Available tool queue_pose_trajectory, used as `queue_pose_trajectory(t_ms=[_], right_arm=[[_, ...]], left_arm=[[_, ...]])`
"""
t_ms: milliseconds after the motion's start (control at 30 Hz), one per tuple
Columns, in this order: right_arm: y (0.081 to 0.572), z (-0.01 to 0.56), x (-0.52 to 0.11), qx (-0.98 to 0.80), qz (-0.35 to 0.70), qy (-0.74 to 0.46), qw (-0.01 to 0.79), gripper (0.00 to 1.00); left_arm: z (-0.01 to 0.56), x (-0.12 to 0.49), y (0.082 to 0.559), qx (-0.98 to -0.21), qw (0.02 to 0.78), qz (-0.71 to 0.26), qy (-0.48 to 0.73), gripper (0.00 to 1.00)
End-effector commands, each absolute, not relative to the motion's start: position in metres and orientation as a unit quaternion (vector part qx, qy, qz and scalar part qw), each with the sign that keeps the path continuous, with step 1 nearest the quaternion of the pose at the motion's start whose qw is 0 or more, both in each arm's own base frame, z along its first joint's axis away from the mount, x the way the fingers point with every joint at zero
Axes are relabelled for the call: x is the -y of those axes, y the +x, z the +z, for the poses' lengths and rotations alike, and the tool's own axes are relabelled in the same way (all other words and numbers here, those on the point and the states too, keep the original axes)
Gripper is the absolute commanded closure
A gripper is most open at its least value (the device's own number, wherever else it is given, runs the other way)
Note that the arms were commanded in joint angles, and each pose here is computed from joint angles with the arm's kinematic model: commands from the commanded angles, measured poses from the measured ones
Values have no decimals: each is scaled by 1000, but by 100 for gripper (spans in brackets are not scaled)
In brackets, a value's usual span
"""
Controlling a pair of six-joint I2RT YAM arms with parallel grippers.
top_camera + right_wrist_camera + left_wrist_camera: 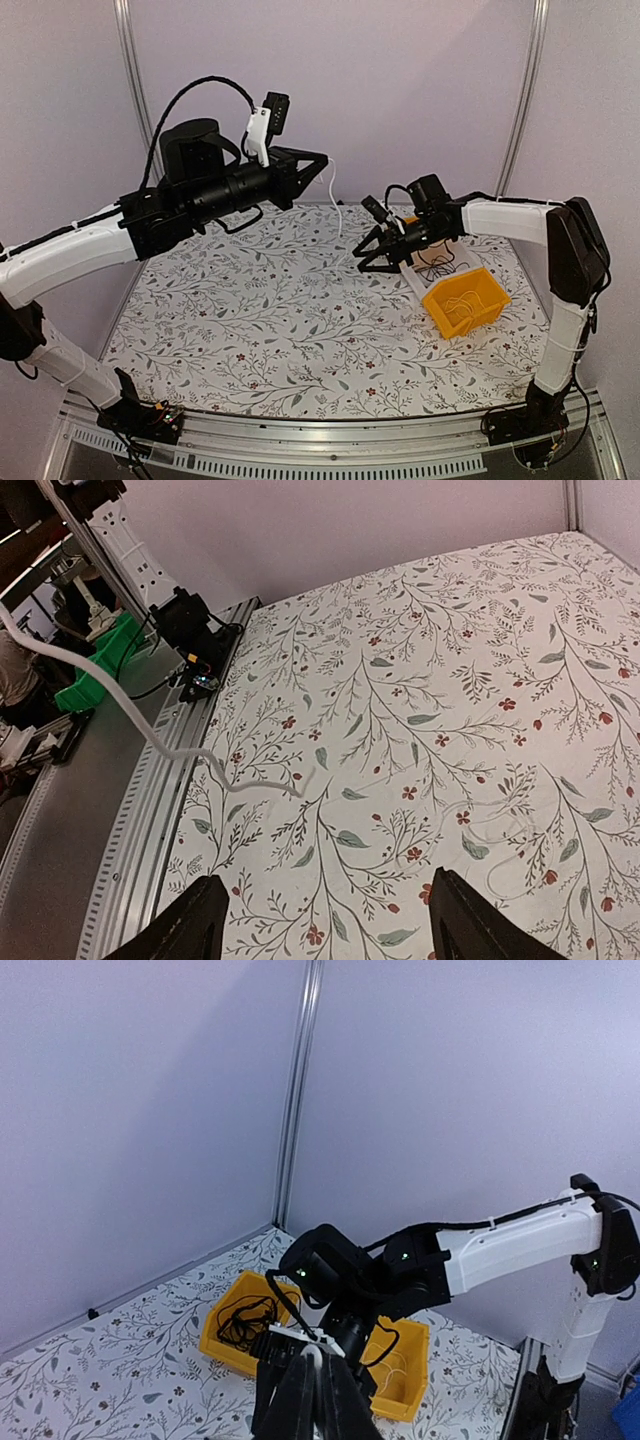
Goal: Untangle the cables
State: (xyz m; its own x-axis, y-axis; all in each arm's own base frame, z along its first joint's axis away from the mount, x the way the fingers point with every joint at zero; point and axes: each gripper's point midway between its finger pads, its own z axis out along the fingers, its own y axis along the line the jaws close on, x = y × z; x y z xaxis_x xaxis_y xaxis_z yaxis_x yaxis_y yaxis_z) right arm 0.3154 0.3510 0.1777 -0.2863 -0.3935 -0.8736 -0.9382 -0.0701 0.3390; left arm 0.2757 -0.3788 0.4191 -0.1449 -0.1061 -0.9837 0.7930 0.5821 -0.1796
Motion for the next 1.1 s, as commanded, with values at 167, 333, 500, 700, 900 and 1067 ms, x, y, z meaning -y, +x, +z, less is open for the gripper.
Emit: queue_pose_trajectory(t_ms=[167, 333, 500, 700, 900, 1067], right_arm=[[296, 235, -352, -571, 528, -547, 309, 26], [287, 236, -362, -562, 534, -556, 300, 27], [291, 229, -368, -571, 532, -551, 295, 84], [304, 209, -370, -601, 515, -536, 295, 100], [328, 179, -366, -654, 475, -509, 295, 100], [361, 154, -351, -707, 438, -469, 297, 100]], left_arm=[[410, 399, 270, -650, 581, -406, 274, 100], [409, 403, 272, -650, 577, -411, 275, 100], [417, 400, 269, -646, 579, -418, 270, 100], [433, 383, 267, -640, 601, -409, 250, 100], [462, 345, 261, -619, 650, -386, 213, 100], [486, 307, 251, -598, 695, -359, 177, 100]])
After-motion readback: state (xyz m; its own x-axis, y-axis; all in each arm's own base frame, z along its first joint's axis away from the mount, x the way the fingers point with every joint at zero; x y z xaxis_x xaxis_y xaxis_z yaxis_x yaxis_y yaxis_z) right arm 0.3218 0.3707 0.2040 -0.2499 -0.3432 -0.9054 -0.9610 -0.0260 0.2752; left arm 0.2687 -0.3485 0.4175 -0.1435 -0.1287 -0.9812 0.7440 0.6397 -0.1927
